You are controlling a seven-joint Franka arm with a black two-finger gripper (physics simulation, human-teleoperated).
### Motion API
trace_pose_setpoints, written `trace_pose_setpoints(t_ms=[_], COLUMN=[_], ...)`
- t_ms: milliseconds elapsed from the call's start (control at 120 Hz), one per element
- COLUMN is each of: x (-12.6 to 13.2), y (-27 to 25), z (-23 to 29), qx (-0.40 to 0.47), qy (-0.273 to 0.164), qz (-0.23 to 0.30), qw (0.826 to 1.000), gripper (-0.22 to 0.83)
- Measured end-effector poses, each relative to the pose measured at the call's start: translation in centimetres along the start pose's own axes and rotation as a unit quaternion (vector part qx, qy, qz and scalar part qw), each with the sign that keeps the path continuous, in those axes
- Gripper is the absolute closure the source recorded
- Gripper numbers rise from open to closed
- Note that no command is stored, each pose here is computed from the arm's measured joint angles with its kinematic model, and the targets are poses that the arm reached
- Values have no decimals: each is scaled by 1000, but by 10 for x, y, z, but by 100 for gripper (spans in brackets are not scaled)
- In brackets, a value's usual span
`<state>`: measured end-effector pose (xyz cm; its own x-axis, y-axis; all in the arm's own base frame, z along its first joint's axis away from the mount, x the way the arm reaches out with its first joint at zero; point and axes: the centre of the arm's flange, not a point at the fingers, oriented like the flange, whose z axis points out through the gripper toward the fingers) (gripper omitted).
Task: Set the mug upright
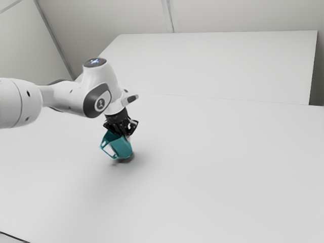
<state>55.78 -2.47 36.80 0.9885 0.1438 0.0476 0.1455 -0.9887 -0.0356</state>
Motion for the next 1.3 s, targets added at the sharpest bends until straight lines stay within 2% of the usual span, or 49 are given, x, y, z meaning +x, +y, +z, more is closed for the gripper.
trace_pose_setpoints(t_ms=[333, 550, 642, 758, 1025, 1300], x=[5, 4, 4, 1, -9, 10], y=[-13, -12, -13, -10, 14, 28], z=[18, 9, -5, -23, -62, -152], qx=[0, -4, -6, -8, -12, -9], qy=[-2, 2, 12, 22, 38, 63], qz=[-14, -11, -10, -6, 19, 32], qw=[1000, 1000, 1000, 1000, 999, 997], gripper=[78, 33, 22, 13, 4, 1])
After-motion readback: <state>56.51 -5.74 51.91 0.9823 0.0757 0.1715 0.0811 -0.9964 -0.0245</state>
